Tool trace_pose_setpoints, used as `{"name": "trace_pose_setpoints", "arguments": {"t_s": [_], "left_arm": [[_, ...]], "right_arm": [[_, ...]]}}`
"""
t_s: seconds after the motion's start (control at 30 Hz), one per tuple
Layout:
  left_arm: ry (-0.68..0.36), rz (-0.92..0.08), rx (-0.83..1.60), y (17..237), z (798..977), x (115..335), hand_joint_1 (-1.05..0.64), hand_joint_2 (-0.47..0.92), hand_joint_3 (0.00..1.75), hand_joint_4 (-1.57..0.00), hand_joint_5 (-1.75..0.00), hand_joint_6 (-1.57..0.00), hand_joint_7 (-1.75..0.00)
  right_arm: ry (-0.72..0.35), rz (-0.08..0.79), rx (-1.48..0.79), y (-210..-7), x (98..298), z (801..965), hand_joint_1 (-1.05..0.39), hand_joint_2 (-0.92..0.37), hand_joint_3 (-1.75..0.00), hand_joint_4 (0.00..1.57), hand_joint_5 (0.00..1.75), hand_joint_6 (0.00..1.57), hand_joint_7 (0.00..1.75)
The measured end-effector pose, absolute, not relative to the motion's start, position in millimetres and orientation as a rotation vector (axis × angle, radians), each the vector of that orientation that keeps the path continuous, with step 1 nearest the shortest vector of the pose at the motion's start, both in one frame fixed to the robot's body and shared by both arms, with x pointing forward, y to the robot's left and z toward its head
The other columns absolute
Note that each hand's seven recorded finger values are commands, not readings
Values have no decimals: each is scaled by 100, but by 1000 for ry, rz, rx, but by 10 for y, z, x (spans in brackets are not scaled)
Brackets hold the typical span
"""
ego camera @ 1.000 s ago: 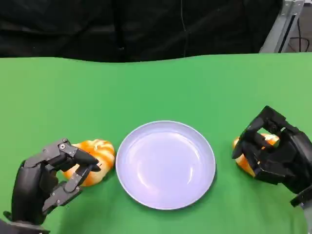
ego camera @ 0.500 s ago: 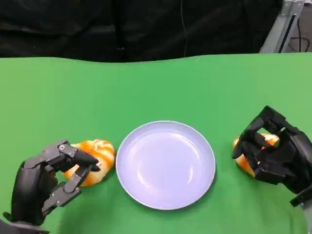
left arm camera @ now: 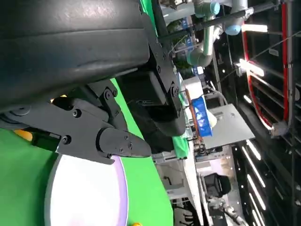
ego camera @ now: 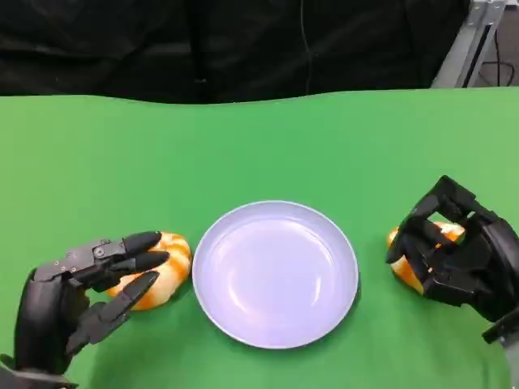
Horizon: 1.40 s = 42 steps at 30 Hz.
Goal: Grasp the bread from the table and place it into the plate.
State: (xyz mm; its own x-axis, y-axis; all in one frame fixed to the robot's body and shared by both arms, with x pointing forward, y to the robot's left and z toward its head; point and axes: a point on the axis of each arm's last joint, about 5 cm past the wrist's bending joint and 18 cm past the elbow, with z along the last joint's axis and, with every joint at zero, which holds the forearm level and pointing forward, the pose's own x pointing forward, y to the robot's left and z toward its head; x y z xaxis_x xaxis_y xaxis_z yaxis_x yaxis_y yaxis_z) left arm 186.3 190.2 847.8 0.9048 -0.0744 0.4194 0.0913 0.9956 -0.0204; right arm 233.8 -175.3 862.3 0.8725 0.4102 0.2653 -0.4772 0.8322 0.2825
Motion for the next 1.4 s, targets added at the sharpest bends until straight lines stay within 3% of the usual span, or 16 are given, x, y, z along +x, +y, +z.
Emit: {"name": "trace_pose_setpoints", "arguments": {"t_s": [0.13, 0.27, 0.37, 0.47, 1.03, 1.4], "left_arm": [[-442, -70, 47, 1929, 8476, 1850, -50, 92, 14, -85, -3, -76, 0], [-463, -59, 161, 1957, 8504, 1846, -53, 92, 15, -84, -2, -75, 0], [-455, -69, 267, 1952, 8512, 1850, -63, 92, 15, -73, -1, -65, 0], [-453, -103, 465, 1982, 8530, 1841, -65, 92, 16, -72, 0, -63, 0], [-384, -103, 934, 1937, 8551, 1887, -82, 92, 32, -53, 0, -54, 0], [-341, -104, 1046, 1882, 8578, 1964, -85, 92, 33, -48, 0, -53, 0]], "right_arm": [[-198, 476, 351, -1752, 2338, 8623, 14, -66, -117, 44, 175, 34, 165], [-198, 476, 351, -1752, 2338, 8623, 14, -66, -117, 44, 175, 34, 165], [-198, 477, 351, -1748, 2338, 8623, 14, -65, -117, 44, 175, 34, 165], [-197, 480, 351, -1742, 2339, 8623, 14, -66, -116, 44, 175, 34, 165], [-190, 479, 349, -1716, 2331, 8621, 13, -65, -114, 46, 175, 35, 164], [-191, 479, 348, -1716, 2330, 8621, 10, -64, -113, 46, 175, 36, 163]]}}
